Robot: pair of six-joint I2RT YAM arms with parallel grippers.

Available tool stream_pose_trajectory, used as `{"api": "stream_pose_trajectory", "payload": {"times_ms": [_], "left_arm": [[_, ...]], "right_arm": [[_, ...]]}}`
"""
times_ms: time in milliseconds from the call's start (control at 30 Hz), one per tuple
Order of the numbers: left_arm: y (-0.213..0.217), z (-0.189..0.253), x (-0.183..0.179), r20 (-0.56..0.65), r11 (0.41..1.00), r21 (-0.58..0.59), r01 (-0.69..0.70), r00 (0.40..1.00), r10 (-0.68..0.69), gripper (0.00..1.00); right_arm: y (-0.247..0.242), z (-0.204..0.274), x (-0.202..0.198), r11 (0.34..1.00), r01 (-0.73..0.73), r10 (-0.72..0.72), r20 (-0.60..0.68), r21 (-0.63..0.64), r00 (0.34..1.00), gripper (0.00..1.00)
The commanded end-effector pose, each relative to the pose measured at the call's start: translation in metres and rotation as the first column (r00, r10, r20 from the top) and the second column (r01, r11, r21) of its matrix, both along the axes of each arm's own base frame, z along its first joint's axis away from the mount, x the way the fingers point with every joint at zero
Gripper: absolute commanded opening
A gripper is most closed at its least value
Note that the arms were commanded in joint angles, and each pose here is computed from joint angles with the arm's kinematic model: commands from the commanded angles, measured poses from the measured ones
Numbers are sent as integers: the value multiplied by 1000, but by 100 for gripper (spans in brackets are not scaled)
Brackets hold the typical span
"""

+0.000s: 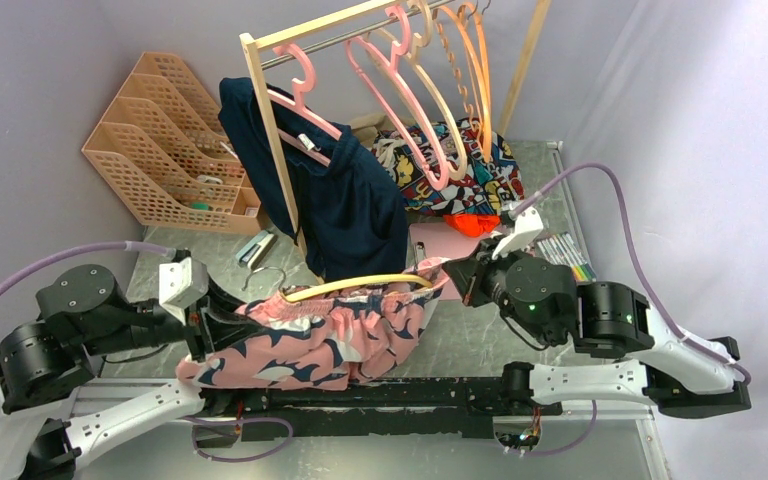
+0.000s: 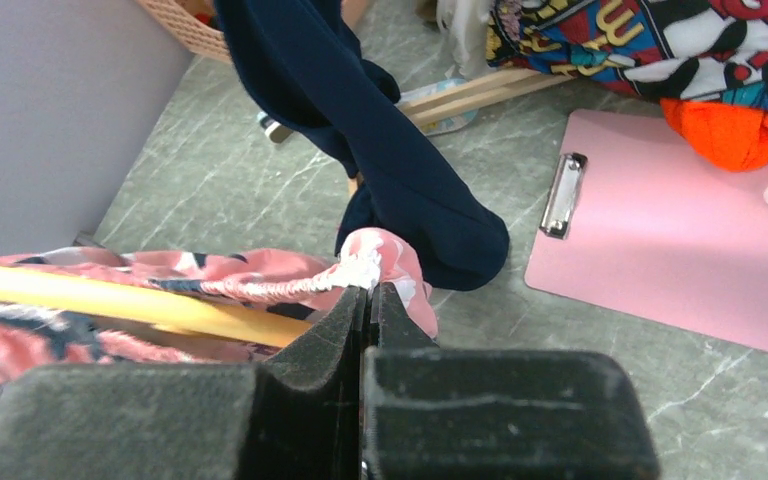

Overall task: Place the shorts on the hanger
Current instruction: Hang the shorts on the hanger.

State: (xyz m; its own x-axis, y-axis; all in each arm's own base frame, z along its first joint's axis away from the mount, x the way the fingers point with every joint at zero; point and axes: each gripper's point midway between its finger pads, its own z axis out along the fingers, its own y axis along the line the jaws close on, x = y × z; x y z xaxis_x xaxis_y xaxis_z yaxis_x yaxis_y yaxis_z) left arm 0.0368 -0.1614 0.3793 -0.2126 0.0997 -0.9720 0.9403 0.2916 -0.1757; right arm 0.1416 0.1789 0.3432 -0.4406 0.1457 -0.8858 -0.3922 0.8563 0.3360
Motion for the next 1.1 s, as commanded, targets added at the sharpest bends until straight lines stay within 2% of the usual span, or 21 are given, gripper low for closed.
{"api": "stream_pose_trajectory", "payload": {"times_ms": [0,233,467,567,767,1067], "left_arm": [[-9,-9,10,-30,1000,22,-23,999,23,7],[-26,-18,27,-4,999,0,-40,999,40,7],[-43,12,35,72,989,-148,-19,997,30,7],[-46,25,34,101,977,-212,-2,995,23,7],[-38,38,30,121,954,-299,-6,992,44,7],[-8,34,35,99,913,-384,-136,977,187,7]], "right_arm": [[3,44,-1,996,-48,43,66,71,997,0],[48,112,-16,960,-265,249,158,88,956,0],[104,157,-27,900,-420,388,227,119,893,0],[127,158,-27,887,-454,425,228,88,876,0],[149,132,-17,906,-424,416,173,8,893,0],[138,108,-23,898,-438,440,114,-41,891,0]]}}
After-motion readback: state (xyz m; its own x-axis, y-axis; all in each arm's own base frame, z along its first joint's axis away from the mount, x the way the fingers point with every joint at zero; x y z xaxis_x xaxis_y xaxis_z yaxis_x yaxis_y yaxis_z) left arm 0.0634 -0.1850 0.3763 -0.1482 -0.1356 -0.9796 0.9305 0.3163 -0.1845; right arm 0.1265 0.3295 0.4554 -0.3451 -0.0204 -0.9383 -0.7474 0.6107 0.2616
